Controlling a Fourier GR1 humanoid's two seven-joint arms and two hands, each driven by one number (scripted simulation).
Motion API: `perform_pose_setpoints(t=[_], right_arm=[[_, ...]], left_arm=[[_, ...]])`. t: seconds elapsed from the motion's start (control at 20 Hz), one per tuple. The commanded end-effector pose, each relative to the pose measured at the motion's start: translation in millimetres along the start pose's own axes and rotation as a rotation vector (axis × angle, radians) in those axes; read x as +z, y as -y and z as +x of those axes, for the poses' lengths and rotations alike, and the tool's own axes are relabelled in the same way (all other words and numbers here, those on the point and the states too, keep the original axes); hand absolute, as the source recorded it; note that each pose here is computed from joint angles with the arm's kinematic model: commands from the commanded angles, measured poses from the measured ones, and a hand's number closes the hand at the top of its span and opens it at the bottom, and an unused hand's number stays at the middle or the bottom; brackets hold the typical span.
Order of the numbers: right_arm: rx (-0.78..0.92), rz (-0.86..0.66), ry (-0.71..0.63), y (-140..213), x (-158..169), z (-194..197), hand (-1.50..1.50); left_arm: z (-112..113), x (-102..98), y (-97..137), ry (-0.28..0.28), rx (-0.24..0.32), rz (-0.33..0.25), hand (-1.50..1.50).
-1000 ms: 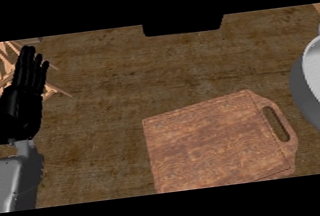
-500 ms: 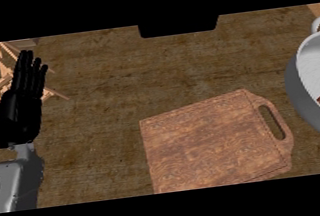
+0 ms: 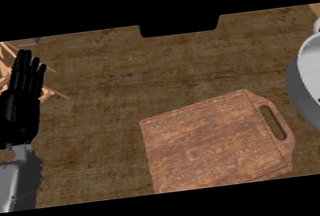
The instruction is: Pick the sweet potato from the cutting board and place it in the pot
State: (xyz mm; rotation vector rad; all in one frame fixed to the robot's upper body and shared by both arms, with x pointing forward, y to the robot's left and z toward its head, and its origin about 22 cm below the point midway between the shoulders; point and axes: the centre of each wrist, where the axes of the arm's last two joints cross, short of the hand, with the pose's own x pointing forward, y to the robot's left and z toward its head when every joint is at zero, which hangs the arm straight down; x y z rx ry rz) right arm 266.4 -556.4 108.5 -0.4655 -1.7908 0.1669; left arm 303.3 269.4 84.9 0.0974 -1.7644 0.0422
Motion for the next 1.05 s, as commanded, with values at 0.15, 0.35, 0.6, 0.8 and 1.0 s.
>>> perform_pose_setpoints(t=[0.15,0.35,0.6,0.8,1.0], right_arm=[[-0.126,-0.121,0.040,57.6,25.7,9.1,-1.50],[-0.106,-0.139,0.026,64.5,48.3,-2.9,-1.50],[-0.110,-0.165,0.029,87.9,60.3,10.3,-1.50],[-0.099,-0.168,0.019,88.2,65.5,7.3,-1.50],[-0.093,-0.188,0.019,102.2,70.5,18.3,-1.50]], left_arm=[[9.4,1.7,7.8,0.022,-0.009,-0.006,0.00],[5.5,-8.2,4.8,0.019,0.008,-0.005,0.00],[-7.9,4.4,6.6,0.010,0.009,-0.006,0.00],[-0.6,-2.5,8.5,0.022,-0.012,-0.008,0.00],[-8.1,0.4,7.9,0.015,0.010,-0.012,0.00]])
